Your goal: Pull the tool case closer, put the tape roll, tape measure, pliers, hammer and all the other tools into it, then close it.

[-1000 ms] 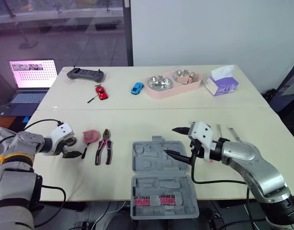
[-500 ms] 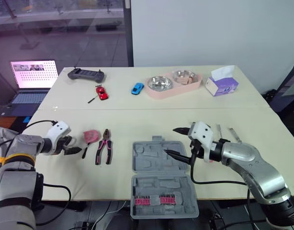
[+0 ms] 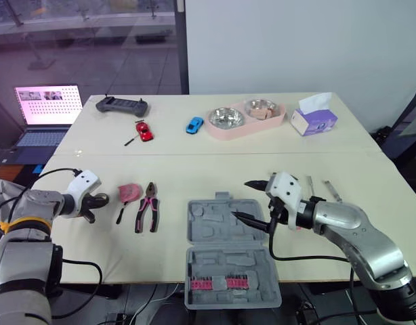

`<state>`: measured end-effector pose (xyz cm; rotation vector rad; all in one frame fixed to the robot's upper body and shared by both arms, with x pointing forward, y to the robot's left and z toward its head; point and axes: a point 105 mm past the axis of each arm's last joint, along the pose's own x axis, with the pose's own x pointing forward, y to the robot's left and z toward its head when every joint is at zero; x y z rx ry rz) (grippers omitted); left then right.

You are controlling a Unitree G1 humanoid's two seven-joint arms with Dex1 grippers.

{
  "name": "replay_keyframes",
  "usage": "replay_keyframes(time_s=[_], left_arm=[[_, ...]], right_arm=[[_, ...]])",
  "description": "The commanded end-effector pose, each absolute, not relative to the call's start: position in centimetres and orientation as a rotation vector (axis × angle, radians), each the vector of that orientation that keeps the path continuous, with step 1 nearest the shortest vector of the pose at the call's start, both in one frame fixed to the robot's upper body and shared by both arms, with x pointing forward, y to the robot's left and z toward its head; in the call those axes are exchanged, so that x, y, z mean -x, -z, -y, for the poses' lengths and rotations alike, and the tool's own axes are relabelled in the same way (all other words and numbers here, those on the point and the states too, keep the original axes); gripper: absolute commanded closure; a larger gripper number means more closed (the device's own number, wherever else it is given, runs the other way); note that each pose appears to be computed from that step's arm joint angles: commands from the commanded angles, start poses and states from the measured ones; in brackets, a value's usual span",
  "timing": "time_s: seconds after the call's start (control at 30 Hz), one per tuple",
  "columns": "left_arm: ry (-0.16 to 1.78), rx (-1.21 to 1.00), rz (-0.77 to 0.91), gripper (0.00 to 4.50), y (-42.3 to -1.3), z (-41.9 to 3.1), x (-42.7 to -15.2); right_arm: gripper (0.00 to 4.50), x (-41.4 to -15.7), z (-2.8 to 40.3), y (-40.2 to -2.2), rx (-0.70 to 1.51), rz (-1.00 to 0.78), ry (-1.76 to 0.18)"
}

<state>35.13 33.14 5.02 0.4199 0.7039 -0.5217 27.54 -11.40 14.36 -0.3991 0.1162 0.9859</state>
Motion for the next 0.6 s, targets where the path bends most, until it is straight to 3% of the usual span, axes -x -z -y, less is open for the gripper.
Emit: replay_keyframes(time_s=[0.03, 0.33, 0.6], left_arm=[[0.540, -0.429, -0.661, 4.45, -7.0, -33.9, -35.2], [0.711, -0.407, -0.539, 4.45, -12.2, -33.4, -34.9], [1.047, -0.366, -0.432, 4.45, -15.2, -28.2, -34.7]], right_arm=[[0.00, -27.4, 11.3, -16.0, 0.413, -0.042, -0.985], [0.00, -27.8, 11.2, -16.8, 0.410, 0.000, -0.991], [0.00, -27.8, 10.4, -16.4, 0.397, 0.008, -1.013]])
